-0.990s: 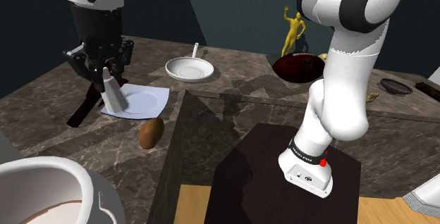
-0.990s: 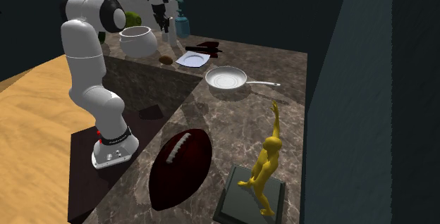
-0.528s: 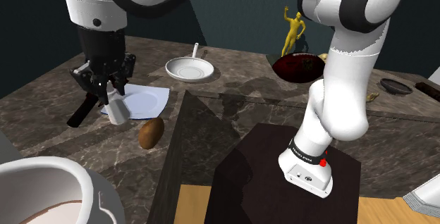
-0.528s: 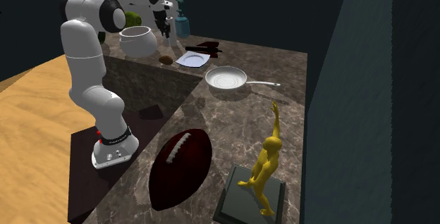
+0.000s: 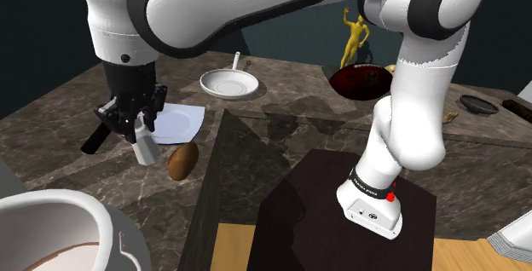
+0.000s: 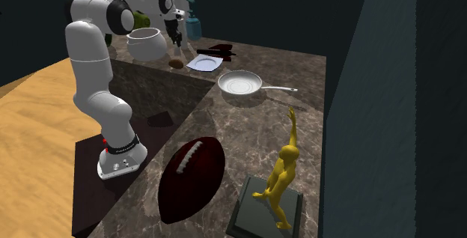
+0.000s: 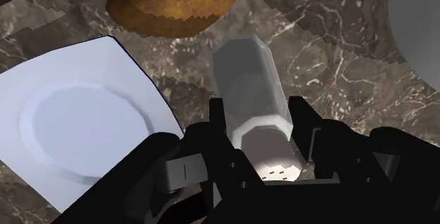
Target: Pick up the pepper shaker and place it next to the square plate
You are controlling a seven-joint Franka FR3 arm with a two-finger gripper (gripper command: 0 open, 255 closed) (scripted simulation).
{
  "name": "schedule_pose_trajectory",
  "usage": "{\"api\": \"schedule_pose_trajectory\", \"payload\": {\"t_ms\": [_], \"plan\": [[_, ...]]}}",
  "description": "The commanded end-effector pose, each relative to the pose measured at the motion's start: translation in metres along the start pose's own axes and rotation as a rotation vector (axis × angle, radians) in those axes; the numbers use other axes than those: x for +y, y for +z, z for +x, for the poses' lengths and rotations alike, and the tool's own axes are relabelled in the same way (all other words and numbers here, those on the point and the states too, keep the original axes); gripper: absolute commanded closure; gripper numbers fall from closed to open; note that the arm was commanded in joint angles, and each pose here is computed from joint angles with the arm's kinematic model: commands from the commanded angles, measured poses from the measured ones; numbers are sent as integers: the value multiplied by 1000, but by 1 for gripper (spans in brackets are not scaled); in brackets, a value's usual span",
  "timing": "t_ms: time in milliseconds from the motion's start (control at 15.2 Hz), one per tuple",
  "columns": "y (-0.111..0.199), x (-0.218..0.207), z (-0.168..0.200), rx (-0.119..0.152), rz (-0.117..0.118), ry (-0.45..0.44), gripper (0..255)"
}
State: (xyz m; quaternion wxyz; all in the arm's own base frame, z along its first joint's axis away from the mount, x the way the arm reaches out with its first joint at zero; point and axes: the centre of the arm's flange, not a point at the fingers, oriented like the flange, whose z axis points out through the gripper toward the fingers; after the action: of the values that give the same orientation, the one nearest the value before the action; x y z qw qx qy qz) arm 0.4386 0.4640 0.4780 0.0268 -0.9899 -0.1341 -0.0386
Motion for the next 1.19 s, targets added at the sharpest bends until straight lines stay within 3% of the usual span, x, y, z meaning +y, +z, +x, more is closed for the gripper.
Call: {"api": "schedule_pose_trajectory", "payload": {"t_ms": [0, 462, 990, 1056, 1122], "plan": [[11, 1, -1, 1, 0, 0, 255], [49, 2, -4, 1, 0, 0, 255], [49, 2, -4, 1, 0, 0, 255], [49, 2, -4, 1, 0, 0, 0], [49, 2, -4, 1, 0, 0, 0]]}}
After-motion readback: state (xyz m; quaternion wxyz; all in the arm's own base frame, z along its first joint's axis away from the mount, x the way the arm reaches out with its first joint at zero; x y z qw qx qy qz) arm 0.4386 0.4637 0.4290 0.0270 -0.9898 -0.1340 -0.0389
